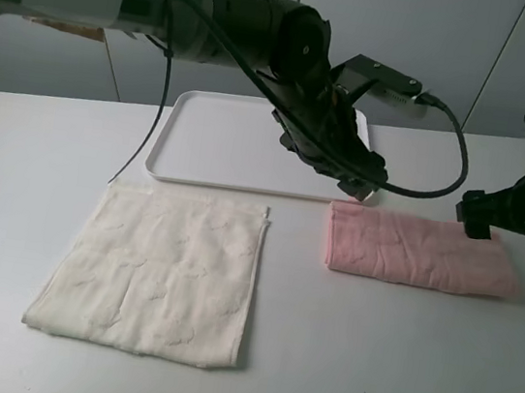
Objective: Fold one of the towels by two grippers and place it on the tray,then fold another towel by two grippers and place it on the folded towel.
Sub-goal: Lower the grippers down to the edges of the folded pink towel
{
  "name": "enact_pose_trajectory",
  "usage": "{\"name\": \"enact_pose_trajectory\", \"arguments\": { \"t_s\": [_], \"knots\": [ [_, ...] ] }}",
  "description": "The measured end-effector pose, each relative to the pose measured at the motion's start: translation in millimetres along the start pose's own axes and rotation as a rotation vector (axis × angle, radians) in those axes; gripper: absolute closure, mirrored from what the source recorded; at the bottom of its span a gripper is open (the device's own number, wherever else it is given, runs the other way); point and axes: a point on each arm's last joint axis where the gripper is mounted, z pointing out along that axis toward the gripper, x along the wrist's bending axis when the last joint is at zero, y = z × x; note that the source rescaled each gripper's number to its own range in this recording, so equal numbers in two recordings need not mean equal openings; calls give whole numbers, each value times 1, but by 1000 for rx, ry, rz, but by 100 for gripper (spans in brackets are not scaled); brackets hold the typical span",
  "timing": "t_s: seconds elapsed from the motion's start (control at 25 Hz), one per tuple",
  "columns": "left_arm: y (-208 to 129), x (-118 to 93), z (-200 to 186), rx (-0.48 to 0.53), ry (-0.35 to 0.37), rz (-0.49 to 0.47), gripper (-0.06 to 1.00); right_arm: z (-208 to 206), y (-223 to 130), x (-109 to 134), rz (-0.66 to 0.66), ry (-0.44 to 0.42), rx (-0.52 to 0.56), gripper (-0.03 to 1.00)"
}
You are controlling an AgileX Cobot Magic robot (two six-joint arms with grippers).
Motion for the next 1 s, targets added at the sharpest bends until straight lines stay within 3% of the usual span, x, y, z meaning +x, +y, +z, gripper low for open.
{"name": "enact_pose_trajectory", "arguments": {
  "t_s": [0.24,0.32,0.48,0.72,0.88,1.0],
  "knots": [
    [5,18,14,183,18,-137,-6,-10,36,-21,59,177,164,-3],
    [3,18,29,241,23,-184,-6,-8,42,-26,16,230,236,-3],
    [-7,19,50,337,40,-277,-6,-8,51,-29,-74,233,232,-3],
    [-11,17,57,364,44,-377,-4,-5,51,-29,-91,224,243,-3],
    [-11,14,57,365,47,-376,-1,3,49,-28,-96,223,275,-3],
    [-7,9,56,349,48,-322,-1,11,46,-27,-100,224,310,-3]
  ]
}}
